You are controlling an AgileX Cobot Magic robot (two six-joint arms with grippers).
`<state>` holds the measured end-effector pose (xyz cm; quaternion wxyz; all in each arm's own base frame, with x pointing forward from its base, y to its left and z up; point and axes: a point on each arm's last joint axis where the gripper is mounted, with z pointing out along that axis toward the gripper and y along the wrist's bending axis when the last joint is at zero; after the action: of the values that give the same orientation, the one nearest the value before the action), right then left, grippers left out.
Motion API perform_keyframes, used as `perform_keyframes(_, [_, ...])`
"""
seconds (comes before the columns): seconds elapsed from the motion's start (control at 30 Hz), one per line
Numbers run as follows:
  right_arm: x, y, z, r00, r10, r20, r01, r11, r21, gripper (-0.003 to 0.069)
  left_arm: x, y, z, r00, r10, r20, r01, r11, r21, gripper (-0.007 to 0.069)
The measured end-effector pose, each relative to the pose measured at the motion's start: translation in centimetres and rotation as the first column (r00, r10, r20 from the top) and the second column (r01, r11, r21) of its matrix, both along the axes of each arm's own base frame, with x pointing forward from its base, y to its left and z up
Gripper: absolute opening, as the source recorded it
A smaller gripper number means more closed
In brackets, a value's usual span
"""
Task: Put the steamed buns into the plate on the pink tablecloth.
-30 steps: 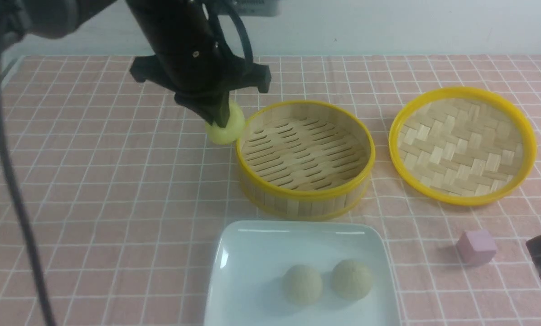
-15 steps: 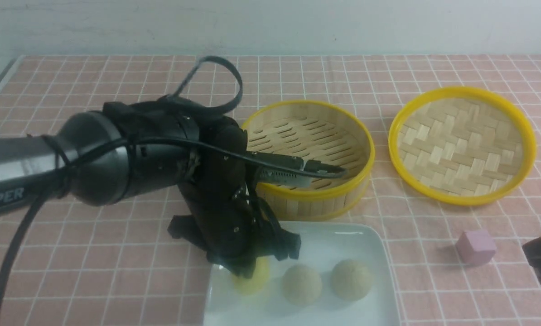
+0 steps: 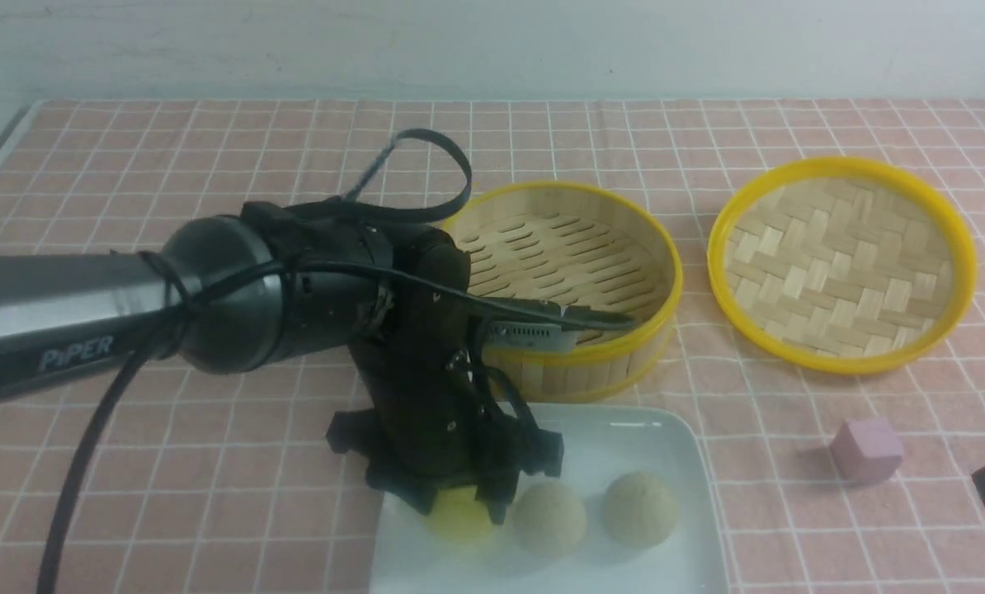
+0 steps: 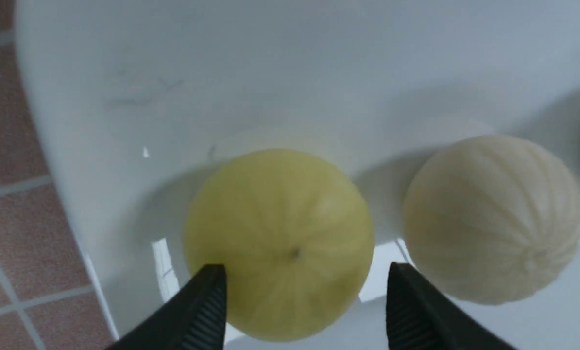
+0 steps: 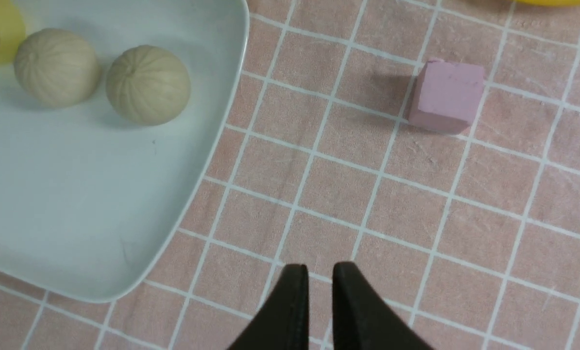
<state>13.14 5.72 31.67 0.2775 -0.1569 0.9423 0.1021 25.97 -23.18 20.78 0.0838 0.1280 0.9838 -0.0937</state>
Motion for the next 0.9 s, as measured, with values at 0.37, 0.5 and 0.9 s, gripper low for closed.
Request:
perform_keyframes(0.37, [-11.1,-4.1,3.9,0.919,-0.061,0.390,-0.006,0.986,0.169,0.0064,-0.4,1.1,3.7,0.993,-0.037,0.110,0.036,0.999,0.009,0.0499])
perform_keyframes(0.5, [-13.4,-5.0,4.7,0.821,-0.107,0.561,-0.041,0.969,0.246,0.0069,-0.4,1.1,3.7,0.994,-0.026,0.108,0.026,1.000,0.006,0.0499])
perform_keyframes(0.9, [-9.9,-4.0,1.5,0.694,-0.189,0.695,-0.069,0.943,0.326,-0.0011,-0.4,1.1,3.7,0.994,-0.026,0.106,0.025,1.000,0.008,0.0496])
